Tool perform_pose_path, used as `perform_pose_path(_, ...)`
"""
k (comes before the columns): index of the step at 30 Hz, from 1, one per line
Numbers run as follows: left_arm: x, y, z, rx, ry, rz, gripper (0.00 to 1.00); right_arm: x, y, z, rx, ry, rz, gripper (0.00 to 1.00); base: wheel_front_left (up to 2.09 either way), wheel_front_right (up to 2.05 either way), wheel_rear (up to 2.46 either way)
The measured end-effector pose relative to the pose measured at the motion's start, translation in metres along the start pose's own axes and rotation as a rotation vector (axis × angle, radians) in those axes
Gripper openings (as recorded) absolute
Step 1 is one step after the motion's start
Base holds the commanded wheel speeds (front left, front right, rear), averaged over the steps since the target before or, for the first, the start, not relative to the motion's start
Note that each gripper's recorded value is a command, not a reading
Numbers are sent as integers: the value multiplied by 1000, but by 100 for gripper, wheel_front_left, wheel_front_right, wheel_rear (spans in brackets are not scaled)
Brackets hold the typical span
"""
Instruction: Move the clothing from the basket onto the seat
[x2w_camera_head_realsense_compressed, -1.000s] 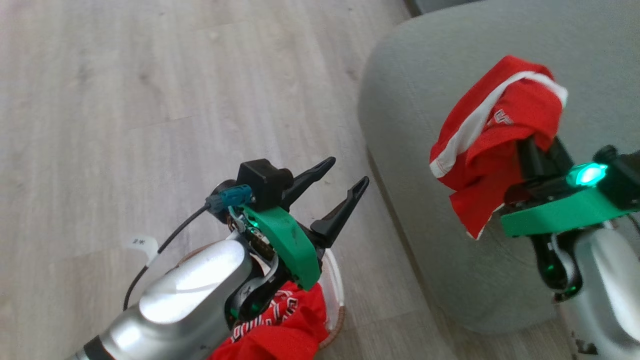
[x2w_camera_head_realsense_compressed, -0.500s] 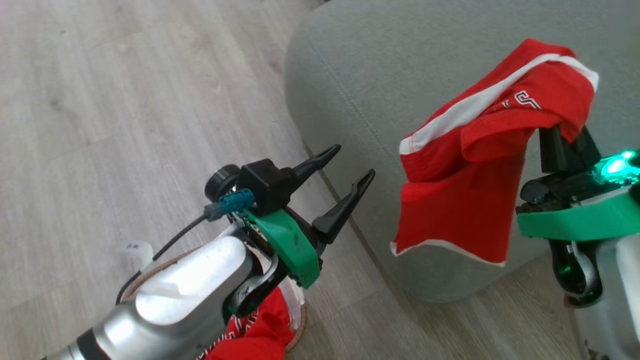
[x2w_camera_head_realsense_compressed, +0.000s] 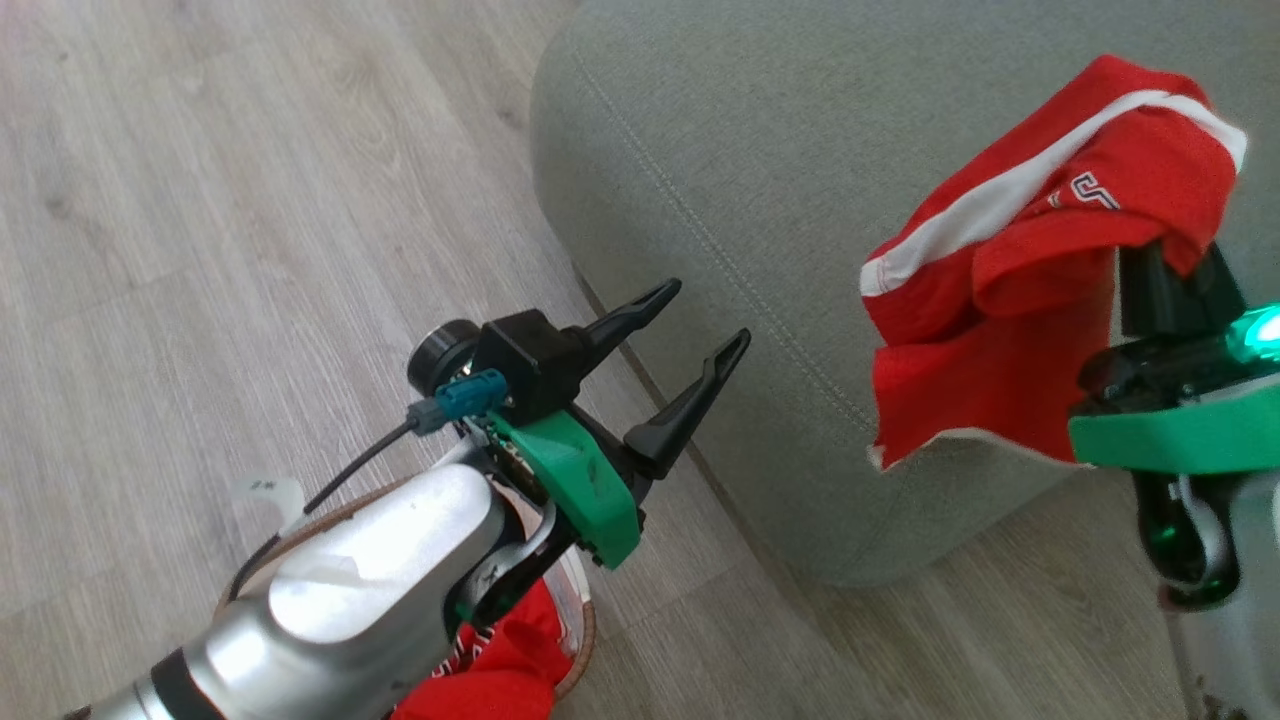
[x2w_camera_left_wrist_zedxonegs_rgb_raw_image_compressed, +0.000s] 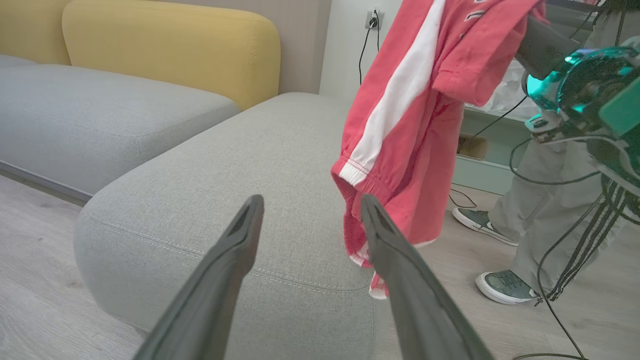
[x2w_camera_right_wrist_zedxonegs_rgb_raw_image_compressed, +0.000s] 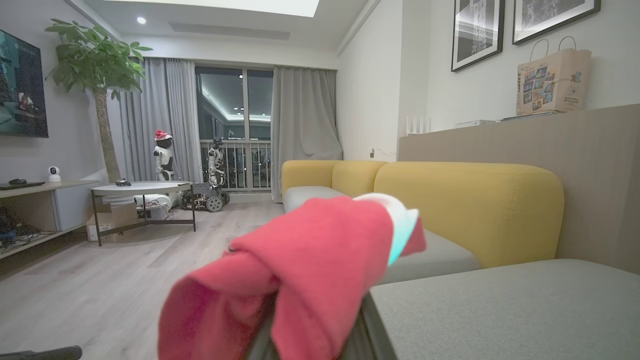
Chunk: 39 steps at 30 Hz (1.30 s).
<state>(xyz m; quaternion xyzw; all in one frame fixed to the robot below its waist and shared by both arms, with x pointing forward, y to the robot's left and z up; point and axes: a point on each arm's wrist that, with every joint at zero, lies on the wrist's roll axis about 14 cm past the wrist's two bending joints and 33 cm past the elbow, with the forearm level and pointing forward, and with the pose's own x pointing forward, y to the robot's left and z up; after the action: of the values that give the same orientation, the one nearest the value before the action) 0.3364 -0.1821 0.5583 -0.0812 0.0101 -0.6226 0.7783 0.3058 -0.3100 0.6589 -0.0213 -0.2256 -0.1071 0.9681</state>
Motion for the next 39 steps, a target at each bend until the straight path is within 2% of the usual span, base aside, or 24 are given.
perform_pose_path(4,-2,7,-3,-8,6,11,100,12,-5,-5,-19,22,11,0,0,0,0)
perform_pose_path(12,-5,27,-7,-19,14,29,100,66,-30,15,-71,-52,-4,0,0,0,0)
perform_pose_path(19,-10,53,-20,-40,34,50,100,116,-38,-8,-75,-22,-8,0,0,0,0)
perform_pose_path(26,-16,84,-36,-57,51,72,100,165,-50,-53,-93,71,-31,0,0,0,0)
perform_pose_path(31,-23,104,-53,-90,65,101,100,197,-43,-86,-103,109,-18,0,0,0,0)
perform_pose_path(35,-31,118,-66,-117,78,131,100,201,-39,-139,-135,239,-2,0,0,0,0)
perform_pose_path(36,-31,118,-66,-117,78,131,100,201,-39,-139,-135,239,-2,0,0,0,0)
perform_pose_path(39,-35,128,-72,-124,82,154,100,190,-37,-186,-148,373,3,0,0,0,0)
